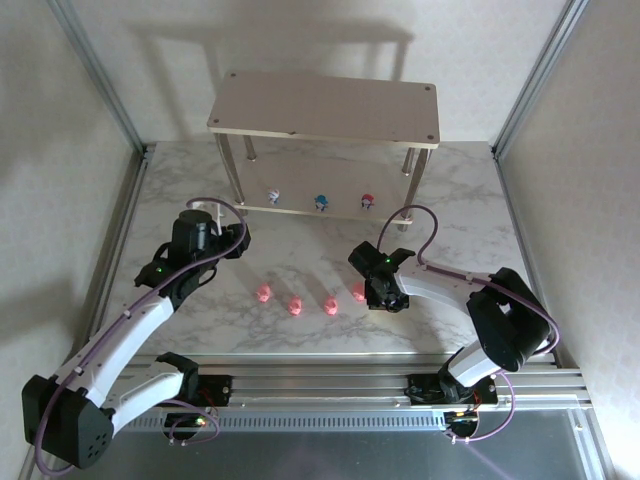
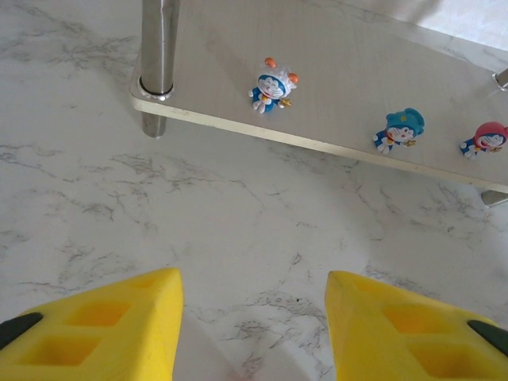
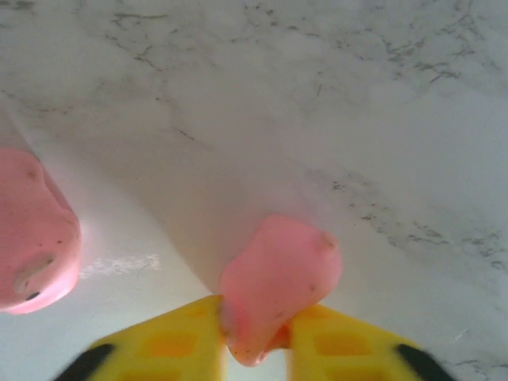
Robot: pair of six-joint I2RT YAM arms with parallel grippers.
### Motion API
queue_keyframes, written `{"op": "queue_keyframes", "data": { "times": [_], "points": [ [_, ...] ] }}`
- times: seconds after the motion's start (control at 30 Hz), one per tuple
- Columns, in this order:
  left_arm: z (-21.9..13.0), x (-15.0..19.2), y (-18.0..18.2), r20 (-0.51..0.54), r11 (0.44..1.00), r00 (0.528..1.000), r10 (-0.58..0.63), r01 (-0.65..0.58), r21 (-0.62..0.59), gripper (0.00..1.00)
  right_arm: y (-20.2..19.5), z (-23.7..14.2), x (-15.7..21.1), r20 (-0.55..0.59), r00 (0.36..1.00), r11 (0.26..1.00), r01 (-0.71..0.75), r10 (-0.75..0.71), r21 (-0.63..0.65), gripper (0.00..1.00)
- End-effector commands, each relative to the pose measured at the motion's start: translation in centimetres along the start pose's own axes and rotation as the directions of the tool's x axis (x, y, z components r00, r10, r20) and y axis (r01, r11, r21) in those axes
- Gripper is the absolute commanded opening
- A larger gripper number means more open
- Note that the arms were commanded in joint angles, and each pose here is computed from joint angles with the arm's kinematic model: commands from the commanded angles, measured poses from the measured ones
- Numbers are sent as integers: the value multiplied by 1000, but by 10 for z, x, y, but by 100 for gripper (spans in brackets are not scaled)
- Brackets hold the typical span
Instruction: Place and organize the plastic toys onto the shelf
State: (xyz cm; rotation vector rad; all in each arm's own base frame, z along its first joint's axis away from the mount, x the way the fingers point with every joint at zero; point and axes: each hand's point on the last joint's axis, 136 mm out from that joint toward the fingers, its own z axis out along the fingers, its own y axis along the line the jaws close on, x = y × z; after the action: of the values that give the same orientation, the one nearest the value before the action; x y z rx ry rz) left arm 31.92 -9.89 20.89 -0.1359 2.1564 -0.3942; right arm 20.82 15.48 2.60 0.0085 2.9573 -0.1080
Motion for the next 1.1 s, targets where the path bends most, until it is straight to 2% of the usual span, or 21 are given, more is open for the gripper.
{"op": "queue_keyframes", "data": {
  "times": [0.0,0.1,0.2,0.27,0.37,0.53,0.63,0.77,0.9,1.07],
  "points": [
    [-4,-15,-7,32,1000,999,17,-17,7,50,-2,4,-8,27,999,999,23,-24,21,3],
    [-4,-17,-9,31,1000,999,16,-17,9,50,-3,-7,-12,35,998,999,44,-45,29,1],
    [-5,-20,-10,37,1000,999,16,-16,10,50,-8,-43,-22,79,995,998,54,-56,25,1],
    [-6,-26,-13,40,1000,999,17,-17,14,50,-13,-80,-35,143,987,997,69,-71,19,2],
    [-9,-41,-23,42,999,999,29,-30,29,50,-27,-156,-71,268,958,995,91,-97,37,3],
    [-15,-79,-45,78,996,996,51,-57,69,50,-37,-277,-132,481,864,989,145,-148,43,4],
    [-17,-97,-56,102,993,992,69,-78,86,50,-42,-320,-167,564,815,989,148,-134,22,5],
    [-16,-109,-62,114,992,991,72,-82,91,50,-48,-343,-207,621,777,992,130,-101,-2,5],
    [-18,-115,-66,118,992,990,73,-85,98,50,-52,-338,-239,619,783,993,113,-70,-31,5],
    [-20,-116,-62,117,993,989,87,-96,74,51,-56,-326,-261,607,793,994,102,-57,-40,5]
  ]
}}
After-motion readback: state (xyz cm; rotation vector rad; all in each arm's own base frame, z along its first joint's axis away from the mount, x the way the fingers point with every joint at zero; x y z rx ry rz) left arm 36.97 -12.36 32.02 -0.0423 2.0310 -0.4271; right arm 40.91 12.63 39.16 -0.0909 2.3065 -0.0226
